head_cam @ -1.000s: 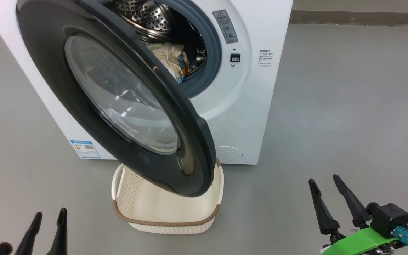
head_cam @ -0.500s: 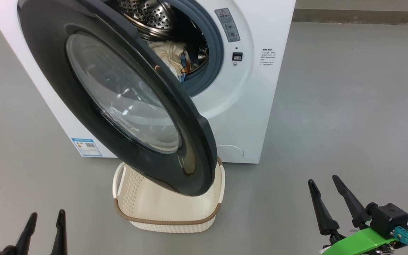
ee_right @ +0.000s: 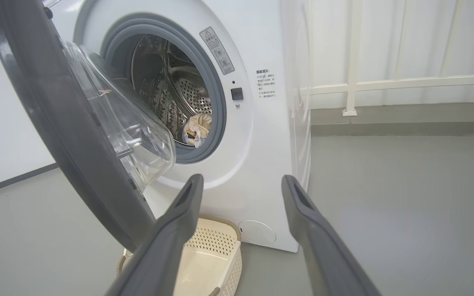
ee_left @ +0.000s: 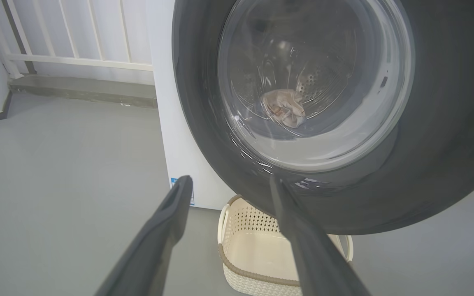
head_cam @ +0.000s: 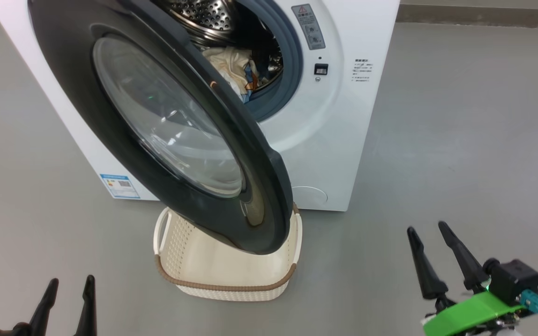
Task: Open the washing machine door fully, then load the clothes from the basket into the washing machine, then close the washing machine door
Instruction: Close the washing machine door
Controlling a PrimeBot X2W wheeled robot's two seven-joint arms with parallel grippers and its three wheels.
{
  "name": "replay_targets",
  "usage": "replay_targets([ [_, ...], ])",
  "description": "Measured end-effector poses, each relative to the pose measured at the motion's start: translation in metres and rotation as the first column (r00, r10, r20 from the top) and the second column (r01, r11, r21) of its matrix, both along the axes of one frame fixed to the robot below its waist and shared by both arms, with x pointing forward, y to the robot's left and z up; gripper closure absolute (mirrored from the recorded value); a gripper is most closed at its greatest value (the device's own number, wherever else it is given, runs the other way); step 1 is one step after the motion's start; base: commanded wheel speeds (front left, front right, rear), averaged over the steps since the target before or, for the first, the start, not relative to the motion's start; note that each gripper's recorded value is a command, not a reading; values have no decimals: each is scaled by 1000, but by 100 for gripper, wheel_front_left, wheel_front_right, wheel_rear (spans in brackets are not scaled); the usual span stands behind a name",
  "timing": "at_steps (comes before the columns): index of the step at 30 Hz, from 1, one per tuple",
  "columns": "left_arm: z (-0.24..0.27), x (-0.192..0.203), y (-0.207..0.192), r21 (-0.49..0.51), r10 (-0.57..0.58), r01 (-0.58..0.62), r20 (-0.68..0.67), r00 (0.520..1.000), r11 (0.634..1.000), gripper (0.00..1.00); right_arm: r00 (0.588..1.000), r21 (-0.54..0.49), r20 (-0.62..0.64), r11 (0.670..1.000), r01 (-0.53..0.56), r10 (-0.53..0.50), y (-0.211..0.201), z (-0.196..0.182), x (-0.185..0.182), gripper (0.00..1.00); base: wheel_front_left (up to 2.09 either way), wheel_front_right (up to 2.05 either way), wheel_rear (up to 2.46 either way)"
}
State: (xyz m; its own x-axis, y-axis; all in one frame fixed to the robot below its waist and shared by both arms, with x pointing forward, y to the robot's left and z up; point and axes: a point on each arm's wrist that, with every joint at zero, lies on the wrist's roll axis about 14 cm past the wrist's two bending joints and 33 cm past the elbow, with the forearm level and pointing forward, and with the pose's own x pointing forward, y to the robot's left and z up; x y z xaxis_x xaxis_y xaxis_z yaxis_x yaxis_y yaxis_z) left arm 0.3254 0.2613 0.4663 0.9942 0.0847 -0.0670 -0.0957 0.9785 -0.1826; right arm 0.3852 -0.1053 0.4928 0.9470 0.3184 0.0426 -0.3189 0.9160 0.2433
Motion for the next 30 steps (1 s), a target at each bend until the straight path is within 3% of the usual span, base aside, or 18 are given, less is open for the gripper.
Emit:
replay_targets([
  [1, 0, -1, 0, -2, 2, -2, -1, 1000, 1000, 0, 1000, 2, 9, 1000, -5, 5, 2, 3, 3, 100, 0, 0, 0],
  [10, 0, -7, 2, -16, 27, -27, 3, 1000, 1000, 0, 987, 27, 136, 996, -90, 85, 33, 46, 19, 100, 0, 0, 0],
  [16, 3, -14, 8, -18, 53, -53, 13, 998, 998, 0, 950, 51, 251, 977, -207, 188, 71, 85, 17, 100, 0, 0, 0],
  [25, 6, -23, 14, -13, 86, -86, 23, 996, 996, 0, 858, 49, 333, 901, -430, 391, 140, 111, -14, 100, 0, 0, 0],
  [30, 5, -27, 16, -21, 104, -104, 22, 994, 994, 0, 822, 42, 308, 856, -515, 479, 167, 102, -28, 100, 0, 0, 0],
])
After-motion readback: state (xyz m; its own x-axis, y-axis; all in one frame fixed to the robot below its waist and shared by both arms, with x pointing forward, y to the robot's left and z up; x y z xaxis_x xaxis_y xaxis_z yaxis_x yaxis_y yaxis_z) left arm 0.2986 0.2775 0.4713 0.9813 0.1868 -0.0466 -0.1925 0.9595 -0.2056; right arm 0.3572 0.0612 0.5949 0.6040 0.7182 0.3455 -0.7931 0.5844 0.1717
